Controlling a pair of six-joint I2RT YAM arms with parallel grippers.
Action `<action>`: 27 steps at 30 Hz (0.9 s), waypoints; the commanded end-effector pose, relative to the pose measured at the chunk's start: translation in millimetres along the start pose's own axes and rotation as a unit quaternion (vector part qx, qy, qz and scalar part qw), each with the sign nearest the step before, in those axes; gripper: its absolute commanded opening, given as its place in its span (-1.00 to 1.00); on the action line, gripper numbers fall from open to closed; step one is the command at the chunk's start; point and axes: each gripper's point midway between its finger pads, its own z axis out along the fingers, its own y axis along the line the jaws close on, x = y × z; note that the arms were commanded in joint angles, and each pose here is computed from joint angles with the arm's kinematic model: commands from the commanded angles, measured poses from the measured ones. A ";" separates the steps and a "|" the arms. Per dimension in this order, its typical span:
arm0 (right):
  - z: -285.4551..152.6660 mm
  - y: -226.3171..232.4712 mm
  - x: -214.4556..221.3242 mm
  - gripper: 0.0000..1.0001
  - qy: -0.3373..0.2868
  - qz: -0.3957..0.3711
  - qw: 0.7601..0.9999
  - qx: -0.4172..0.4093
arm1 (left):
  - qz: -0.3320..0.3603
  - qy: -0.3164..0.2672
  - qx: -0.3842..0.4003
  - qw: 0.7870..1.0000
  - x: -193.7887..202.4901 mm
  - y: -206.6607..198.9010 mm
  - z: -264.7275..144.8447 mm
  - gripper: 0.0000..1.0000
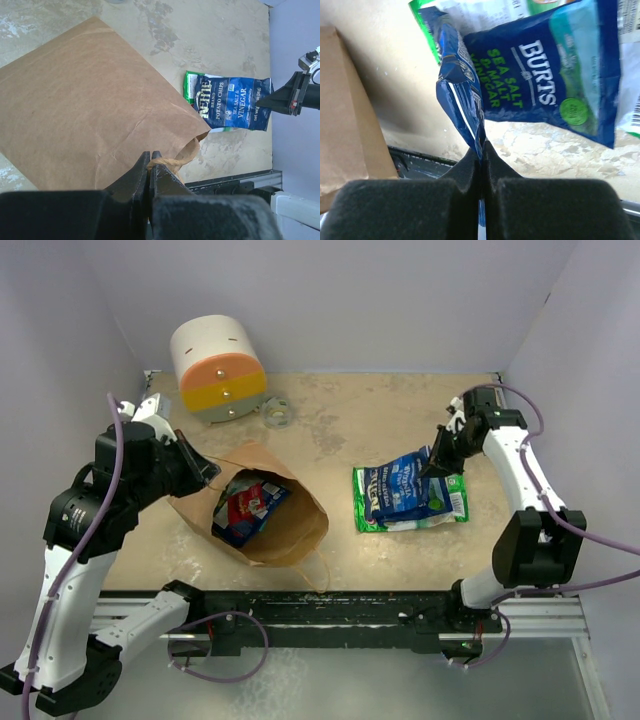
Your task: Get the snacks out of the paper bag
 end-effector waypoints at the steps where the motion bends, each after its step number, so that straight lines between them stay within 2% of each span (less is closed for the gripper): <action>1: 4.6 -17.5 -15.5 -1.00 -0.016 0.001 1.000 -0.022 | 0.005 -0.015 0.008 1.000 -6.3 -3.3 -1.8 -1.00; 8: 24.6 -63.9 -18.8 -1.00 0.001 0.022 0.999 0.022 | 0.000 -0.016 0.008 1.000 -6.6 -3.3 -2.3 -1.00; 11: 30.3 -82.6 -21.7 -0.99 0.007 0.020 0.998 0.065 | -0.002 -0.019 0.006 1.000 -7.2 -2.8 -2.5 -1.00; 15: 32.2 -108.5 -32.8 -0.83 -0.002 0.018 0.991 0.136 | -0.008 -0.015 0.006 1.000 -5.4 -2.8 -0.2 -1.00; 23: 55.1 -130.7 -41.1 -0.70 -0.007 0.009 0.986 0.168 | -0.017 -0.013 0.008 1.000 -5.0 -4.3 4.5 -1.00; 27: 60.8 -137.1 -48.6 -0.44 -0.021 0.004 0.984 0.179 | -0.018 -0.013 0.007 1.000 -5.1 -4.1 4.5 -1.00</action>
